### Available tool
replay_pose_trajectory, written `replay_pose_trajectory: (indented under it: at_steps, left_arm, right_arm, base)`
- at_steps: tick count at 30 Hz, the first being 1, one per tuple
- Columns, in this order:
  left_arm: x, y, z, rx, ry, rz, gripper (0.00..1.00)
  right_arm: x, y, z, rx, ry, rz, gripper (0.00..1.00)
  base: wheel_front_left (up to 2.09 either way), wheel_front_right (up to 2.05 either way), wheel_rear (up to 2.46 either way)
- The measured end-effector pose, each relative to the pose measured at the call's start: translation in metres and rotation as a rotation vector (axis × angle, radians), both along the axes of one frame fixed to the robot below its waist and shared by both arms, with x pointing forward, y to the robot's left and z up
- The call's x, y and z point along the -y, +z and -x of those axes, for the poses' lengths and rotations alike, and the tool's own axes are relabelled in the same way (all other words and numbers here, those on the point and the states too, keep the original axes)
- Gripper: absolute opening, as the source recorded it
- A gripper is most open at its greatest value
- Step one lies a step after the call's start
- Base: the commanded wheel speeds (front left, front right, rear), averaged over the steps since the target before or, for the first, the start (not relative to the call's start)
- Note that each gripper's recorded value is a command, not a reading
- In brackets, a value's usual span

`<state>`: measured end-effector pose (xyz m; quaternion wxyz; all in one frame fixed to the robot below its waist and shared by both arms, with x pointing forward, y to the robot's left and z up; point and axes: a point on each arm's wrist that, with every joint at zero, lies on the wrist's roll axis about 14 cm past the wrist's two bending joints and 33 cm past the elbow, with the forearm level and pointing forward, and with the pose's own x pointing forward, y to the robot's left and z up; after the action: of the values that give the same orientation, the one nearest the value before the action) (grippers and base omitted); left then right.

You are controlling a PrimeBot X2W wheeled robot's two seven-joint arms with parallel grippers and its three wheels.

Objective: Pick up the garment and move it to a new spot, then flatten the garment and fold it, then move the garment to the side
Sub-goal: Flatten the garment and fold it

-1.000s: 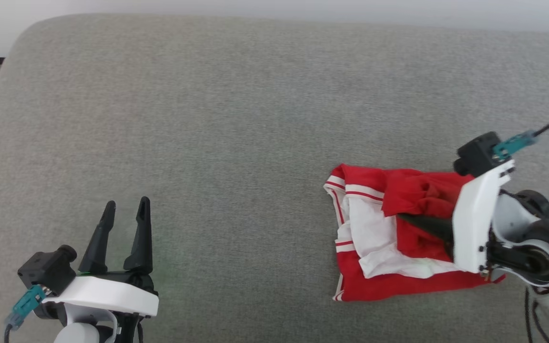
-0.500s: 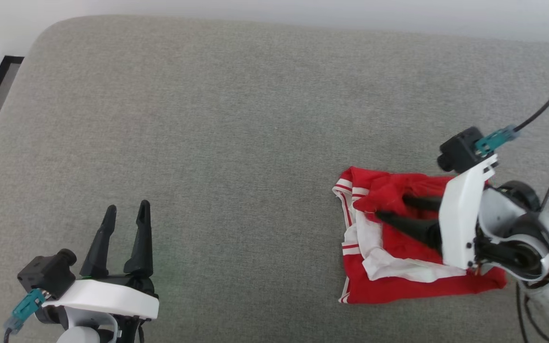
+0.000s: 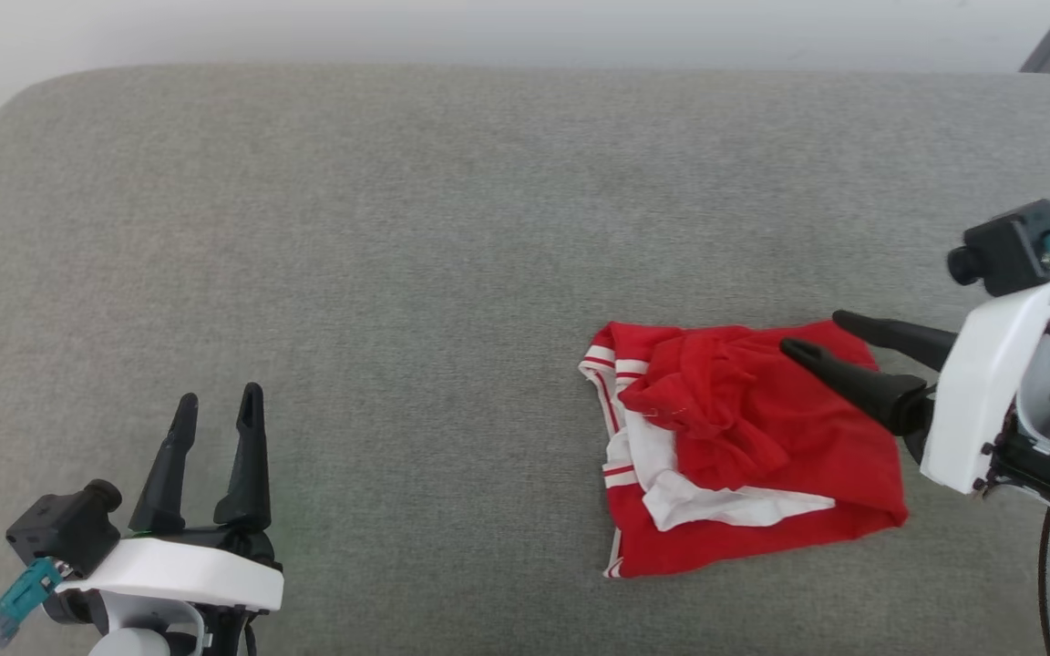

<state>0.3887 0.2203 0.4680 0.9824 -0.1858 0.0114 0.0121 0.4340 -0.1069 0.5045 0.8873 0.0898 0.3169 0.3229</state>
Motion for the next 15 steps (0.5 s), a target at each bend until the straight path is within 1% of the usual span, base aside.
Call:
replay_pose_trajectory:
  at_steps: [4, 8, 15]
  left_arm:
    - [0.004, 0.003, -0.005, 0.011, -0.016, -0.004, 1.00]
    - [0.007, 0.007, -0.009, 0.027, -0.028, -0.005, 1.00]
    - [0.010, 0.016, -0.009, 0.050, -0.046, -0.024, 1.00]
  right_arm:
    - [0.019, 0.010, -0.003, 0.063, -0.084, -0.024, 1.00]
    - [0.041, 0.021, -0.006, 0.161, -0.183, -0.035, 1.00]
    - [0.077, 0.024, 0.002, 0.301, -0.335, -0.026, 1.00]
  base:
    - [0.00, 0.00, 0.00]
    - [0.00, 0.00, 0.00]
    - [0.00, 0.00, 0.00]
